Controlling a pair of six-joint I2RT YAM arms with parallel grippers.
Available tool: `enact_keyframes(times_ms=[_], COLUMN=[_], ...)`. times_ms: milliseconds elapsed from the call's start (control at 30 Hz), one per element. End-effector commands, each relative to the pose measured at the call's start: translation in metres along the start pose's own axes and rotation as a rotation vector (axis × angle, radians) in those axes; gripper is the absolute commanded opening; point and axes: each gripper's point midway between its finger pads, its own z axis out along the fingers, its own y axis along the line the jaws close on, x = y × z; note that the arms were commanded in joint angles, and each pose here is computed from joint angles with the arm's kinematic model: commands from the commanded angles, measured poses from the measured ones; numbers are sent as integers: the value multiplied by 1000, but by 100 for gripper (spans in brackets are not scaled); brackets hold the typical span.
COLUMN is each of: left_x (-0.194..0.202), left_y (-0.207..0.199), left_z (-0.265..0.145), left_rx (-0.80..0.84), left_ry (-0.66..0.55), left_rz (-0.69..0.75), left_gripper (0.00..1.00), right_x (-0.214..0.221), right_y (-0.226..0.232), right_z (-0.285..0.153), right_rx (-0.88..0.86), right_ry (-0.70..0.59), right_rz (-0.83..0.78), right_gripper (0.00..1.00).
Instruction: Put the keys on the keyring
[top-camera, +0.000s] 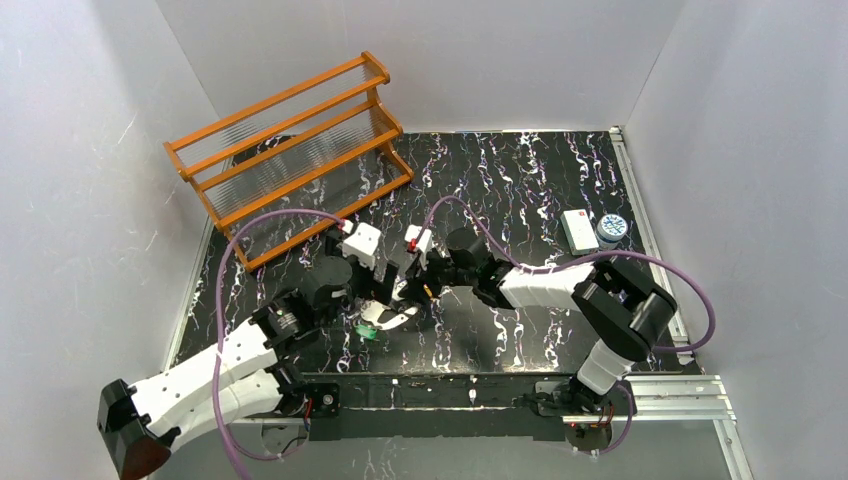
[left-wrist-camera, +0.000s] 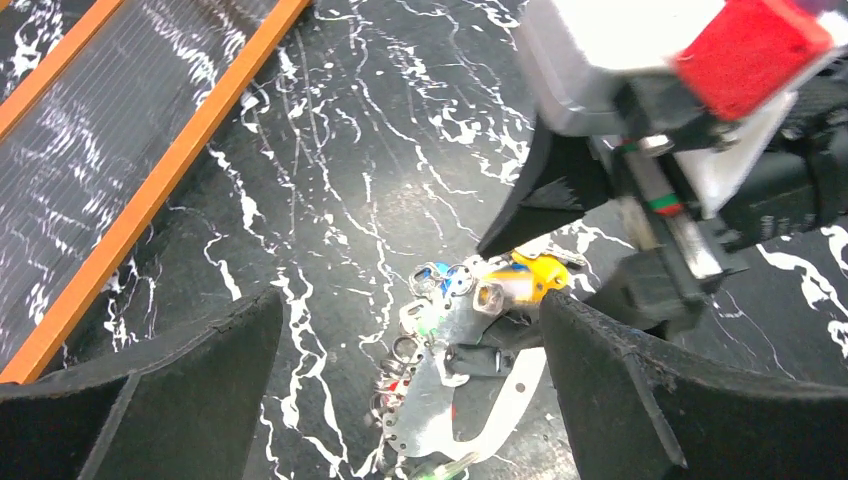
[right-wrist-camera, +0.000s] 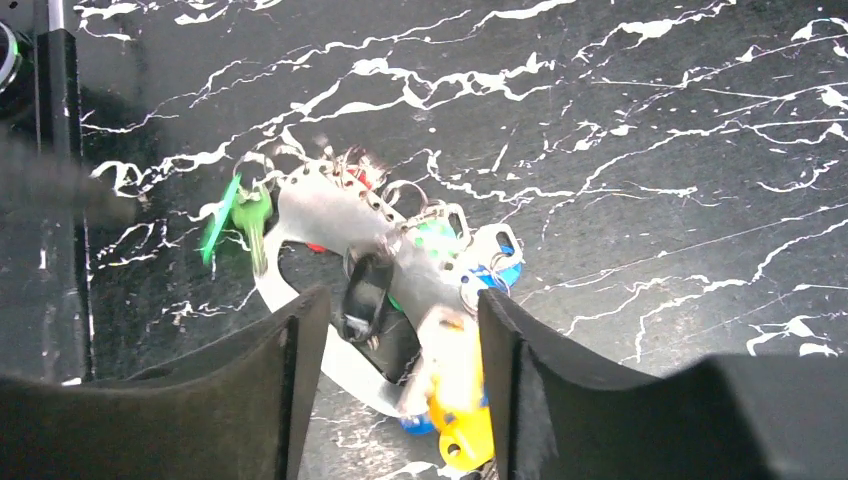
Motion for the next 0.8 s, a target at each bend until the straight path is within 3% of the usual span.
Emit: enact_keyframes(times_ms=[0,333,500,767], left_x=[3,38,59,85], left_y=[12,54,89,148], left_z=[3,39,50,41], left_rx=[27,77,-22,-357], left_ry=[26,52,8,-44], left_rz=[-94,-326,-424,-369], left_gripper=[98,98,98,98], right_x=[-45,-36,-17,31], right_y=[-8,-58,-85,-141], right_z=[0,-56,-101,-193], right_rx=[-57,62,224,665], right_ry=[-148,-205,-193,-181], right_rz=[57,186,230,358], right_gripper=[69,98,99,99])
